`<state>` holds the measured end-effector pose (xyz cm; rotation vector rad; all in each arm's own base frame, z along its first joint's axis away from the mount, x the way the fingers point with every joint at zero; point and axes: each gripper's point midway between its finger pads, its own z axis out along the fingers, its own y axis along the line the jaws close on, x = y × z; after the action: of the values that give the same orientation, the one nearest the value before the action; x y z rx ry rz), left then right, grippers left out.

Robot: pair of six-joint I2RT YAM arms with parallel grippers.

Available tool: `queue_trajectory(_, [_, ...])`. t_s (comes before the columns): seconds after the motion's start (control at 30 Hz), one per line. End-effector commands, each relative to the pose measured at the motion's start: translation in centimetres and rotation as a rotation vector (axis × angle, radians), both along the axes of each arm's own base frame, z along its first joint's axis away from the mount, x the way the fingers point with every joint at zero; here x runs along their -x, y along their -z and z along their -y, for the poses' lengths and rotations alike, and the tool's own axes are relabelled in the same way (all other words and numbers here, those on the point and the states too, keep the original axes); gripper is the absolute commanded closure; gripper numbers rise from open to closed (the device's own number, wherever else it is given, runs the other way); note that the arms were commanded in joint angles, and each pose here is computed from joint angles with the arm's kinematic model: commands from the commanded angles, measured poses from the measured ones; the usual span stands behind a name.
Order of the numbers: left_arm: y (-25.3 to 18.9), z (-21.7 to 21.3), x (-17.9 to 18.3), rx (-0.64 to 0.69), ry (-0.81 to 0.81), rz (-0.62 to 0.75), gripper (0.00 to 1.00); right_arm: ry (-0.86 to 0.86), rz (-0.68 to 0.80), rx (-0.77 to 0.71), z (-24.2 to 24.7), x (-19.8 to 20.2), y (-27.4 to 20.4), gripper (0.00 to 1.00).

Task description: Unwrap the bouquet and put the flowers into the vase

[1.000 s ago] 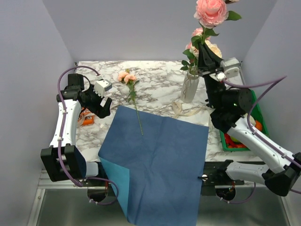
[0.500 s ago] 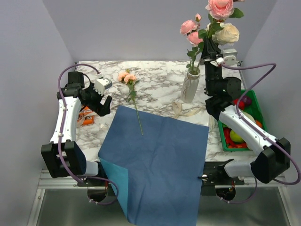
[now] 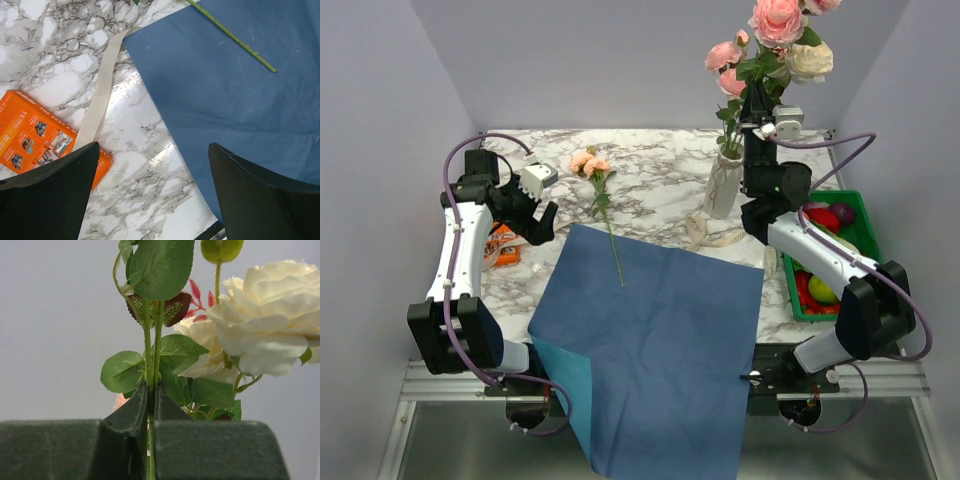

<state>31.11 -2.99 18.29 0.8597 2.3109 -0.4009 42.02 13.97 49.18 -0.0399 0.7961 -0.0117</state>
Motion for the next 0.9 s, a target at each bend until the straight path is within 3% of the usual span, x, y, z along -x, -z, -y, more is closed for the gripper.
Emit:
queue_trajectory(0.0, [-0.5, -0.4, -0.1, -0.017, -0.001, 0.002, 0.01, 0.063, 0.044, -0.036, 1.5, 0.0, 0.0, 0.99])
queue_trajectory(0.33, [-1.0, -0.4, 0.4, -0.021, 0.000, 0.013, 0.01, 0.076, -0.042, -0.017, 1.5, -0.9, 3.8, 0.96])
queue_trajectory(0.5, [-1.5, -0.2, 0.6, -0.015, 0.005, 0.020, 0.01, -0.028, -0.138, 0.003, 0.4, -0.1, 4.5, 0.67])
queue_trajectory(0.53, [-1.6, -0.2, 0.6, -0.013, 0.005, 0.024, 0.01, -0.040, -0.194, 0.027, 0.0, -0.5, 5.6, 0.56])
queue_trajectory(0.6, [-1.8, -0.1, 0.7, -0.010, 0.009, 0.029, 0.01, -0.062, -0.220, 0.026, 0.0, 0.0, 5.5, 0.43])
queue_trajectory(0.63, [-1.9, 0.0, 0.8, -0.008, 0.010, 0.032, 0.01, -0.072, -0.271, 0.035, -0.3, -0.3, 6.4, 0.25])
queue_trajectory(0.7, [-2.0, 0.0, 0.9, -0.007, 0.009, 0.037, 0.01, -0.078, -0.315, 0.020, 0.0, 0.1, 6.6, 0.00])
queue_trajectory(0.87, [-2.2, 0.1, 1.1, -0.003, 0.009, 0.047, 0.01, -0.126, -0.450, -0.003, -0.1, 1.4, 9.1, 0.00])
